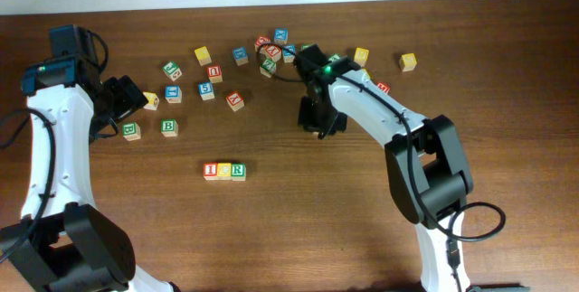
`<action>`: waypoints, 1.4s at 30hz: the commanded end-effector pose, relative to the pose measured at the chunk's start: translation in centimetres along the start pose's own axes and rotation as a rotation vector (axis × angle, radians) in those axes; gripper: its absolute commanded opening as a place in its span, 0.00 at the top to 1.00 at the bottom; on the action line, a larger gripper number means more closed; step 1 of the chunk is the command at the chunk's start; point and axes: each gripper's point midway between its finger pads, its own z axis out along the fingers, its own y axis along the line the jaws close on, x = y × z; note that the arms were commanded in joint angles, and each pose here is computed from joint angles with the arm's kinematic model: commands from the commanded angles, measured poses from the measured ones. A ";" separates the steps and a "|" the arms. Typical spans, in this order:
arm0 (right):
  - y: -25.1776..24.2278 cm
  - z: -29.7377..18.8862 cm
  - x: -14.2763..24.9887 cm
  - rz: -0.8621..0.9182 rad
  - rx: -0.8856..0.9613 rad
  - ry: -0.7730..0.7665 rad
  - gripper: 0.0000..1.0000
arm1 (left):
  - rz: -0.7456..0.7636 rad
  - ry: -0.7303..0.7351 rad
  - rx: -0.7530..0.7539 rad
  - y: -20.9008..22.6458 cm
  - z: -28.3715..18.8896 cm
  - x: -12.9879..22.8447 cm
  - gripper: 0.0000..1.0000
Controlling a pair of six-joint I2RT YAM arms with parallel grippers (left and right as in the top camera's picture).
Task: Spell out ICRA
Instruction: 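Lower the right gripper and grasp the red 'A' block, then carry the 'A' block with the right gripper toward the row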
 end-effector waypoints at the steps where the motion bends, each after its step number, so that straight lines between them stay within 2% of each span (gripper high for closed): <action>1: 2.8 0.9 4.1 -0.112 -0.054 0.123 0.76 | -0.016 -0.011 0.007 -0.1 -0.4 -0.4 0.01; 9: 6.2 1.3 8.6 -0.240 -0.031 0.156 0.70 | -0.016 -0.011 0.007 -0.1 -0.4 -0.4 0.01; 17: 5.9 1.4 8.3 -0.251 0.000 0.131 0.68 | -0.016 -0.011 0.007 -0.1 -0.4 -0.4 0.01; 19: 6.0 1.4 8.2 -0.252 -0.005 0.125 0.63 | -0.016 -0.011 0.007 -0.1 -0.4 -0.4 0.01; 23: 7.0 1.5 7.3 -0.260 -0.039 0.082 0.44 | -0.016 -0.011 0.007 -0.1 -0.4 -0.4 0.01; 26: 7.2 1.5 5.9 -0.264 -0.028 0.014 0.30 | -0.016 -0.011 0.007 -0.1 -0.4 -0.4 0.01; 27: 7.1 1.5 4.9 -0.266 -0.010 -0.032 0.28 | -0.016 -0.011 0.007 -0.1 -0.4 -0.4 0.01; 33: 6.7 1.2 1.6 -0.248 0.039 -0.177 0.28 | -0.016 -0.011 0.007 -0.1 -0.4 -0.4 0.01; 40: 2.7 1.0 0.5 -0.170 0.096 -0.124 0.29 | -0.016 -0.011 0.007 -0.1 -0.4 -0.4 0.01; 42: 1.7 1.0 0.7 -0.154 0.110 -0.095 0.37 | -0.016 -0.011 0.007 -0.1 -0.4 -0.4 0.01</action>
